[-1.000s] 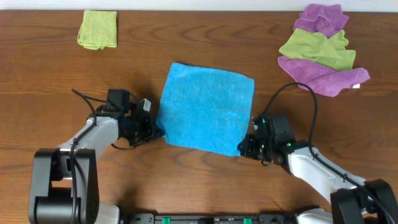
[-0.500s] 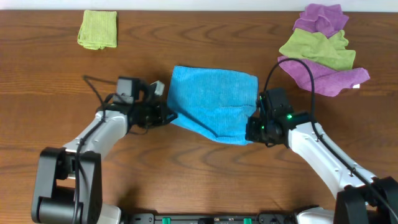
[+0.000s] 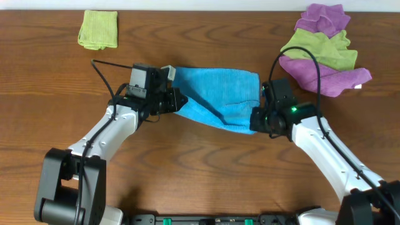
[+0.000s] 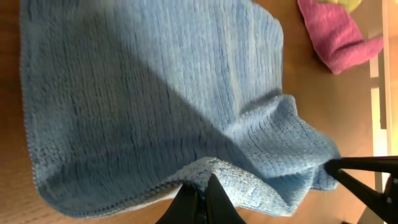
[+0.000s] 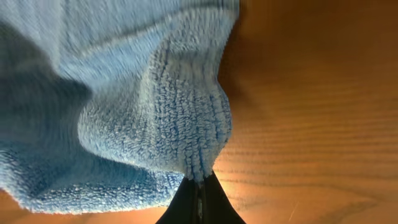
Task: Fold the cloth
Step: 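Lift the bottom edge with both grippers and fold it up over the top edge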
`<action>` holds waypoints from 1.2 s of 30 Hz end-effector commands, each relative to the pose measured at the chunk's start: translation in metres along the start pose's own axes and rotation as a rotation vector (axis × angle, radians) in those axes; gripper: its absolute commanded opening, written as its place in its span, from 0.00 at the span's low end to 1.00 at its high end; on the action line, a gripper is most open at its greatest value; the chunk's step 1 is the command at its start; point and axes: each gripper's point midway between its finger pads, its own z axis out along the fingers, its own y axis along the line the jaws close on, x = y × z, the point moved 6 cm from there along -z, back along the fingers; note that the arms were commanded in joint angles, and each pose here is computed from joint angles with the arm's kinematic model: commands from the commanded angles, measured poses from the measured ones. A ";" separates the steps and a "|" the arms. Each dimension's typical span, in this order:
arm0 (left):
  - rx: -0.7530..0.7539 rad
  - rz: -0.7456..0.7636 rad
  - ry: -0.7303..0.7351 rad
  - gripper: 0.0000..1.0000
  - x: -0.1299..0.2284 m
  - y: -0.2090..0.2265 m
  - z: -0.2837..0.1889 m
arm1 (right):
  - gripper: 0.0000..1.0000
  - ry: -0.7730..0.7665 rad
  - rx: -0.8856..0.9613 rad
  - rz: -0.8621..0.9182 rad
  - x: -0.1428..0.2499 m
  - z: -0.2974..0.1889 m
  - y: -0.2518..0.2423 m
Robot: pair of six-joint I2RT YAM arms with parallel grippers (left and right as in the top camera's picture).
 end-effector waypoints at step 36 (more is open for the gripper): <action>-0.041 0.033 -0.348 0.06 -0.070 0.012 -0.009 | 0.02 -0.197 -0.057 0.026 -0.066 0.006 0.014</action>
